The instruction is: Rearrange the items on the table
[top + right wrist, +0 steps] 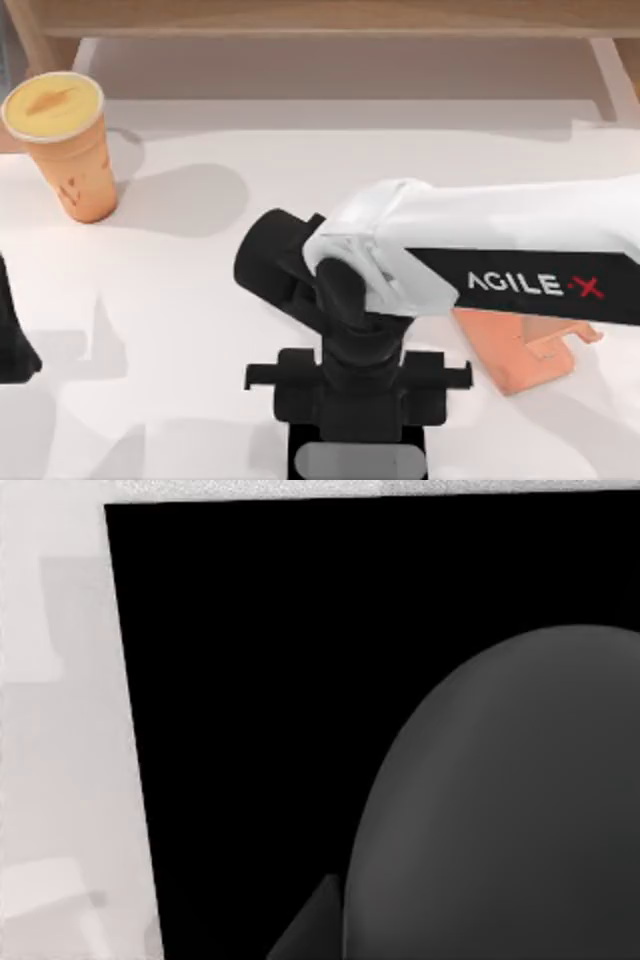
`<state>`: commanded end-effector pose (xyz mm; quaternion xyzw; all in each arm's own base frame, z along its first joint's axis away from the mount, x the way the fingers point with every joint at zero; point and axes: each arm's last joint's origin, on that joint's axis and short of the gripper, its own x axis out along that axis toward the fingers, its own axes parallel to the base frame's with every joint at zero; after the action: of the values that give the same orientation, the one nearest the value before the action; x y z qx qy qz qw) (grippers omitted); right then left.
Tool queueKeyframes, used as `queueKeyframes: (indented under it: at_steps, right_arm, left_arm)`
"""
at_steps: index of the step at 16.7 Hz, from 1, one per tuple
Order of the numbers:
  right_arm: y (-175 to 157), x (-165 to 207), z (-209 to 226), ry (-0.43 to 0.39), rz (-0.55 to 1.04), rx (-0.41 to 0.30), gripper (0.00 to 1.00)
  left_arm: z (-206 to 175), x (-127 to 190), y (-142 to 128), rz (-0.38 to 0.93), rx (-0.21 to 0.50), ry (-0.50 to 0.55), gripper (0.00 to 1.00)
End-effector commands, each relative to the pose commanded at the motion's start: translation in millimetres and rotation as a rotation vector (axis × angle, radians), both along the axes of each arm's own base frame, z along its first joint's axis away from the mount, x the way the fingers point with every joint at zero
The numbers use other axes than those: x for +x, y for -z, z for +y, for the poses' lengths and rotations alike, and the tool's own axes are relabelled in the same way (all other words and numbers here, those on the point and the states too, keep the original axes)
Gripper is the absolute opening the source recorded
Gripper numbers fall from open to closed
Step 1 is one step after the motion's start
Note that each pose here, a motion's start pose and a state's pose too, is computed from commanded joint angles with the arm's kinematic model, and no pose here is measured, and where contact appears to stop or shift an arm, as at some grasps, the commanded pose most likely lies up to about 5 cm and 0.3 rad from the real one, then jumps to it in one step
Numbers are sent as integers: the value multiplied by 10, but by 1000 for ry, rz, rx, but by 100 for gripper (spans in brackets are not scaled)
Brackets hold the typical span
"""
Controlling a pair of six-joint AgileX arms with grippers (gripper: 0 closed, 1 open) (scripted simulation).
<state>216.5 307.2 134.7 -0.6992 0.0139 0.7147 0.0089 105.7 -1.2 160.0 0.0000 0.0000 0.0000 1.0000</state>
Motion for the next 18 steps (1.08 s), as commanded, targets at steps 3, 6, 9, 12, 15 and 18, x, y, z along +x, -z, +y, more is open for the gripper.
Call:
queueKeyframes:
  at_steps: [3, 6, 9, 12, 15, 18]
  right_arm:
    - [0, 0, 0, 0, 0, 0, 8]
    - [0, 0, 0, 0, 0, 0, 30]
    - [0, 0, 0, 0, 0, 0, 53]
    - [0, 0, 0, 0, 0, 0, 75]
    - [0, 0, 0, 0, 0, 0, 98]
    - [0, 0, 0, 0, 0, 0, 100]
  left_arm:
    - [0, 0, 0, 0, 0, 0, 100]
    - [0, 0, 0, 0, 0, 0, 100]
    - [0, 0, 0, 0, 0, 0, 100]
    - [0, 0, 0, 0, 0, 0, 100]
    - [0, 0, 0, 0, 0, 0, 100]
    - [0, 0, 0, 0, 0, 0, 100]
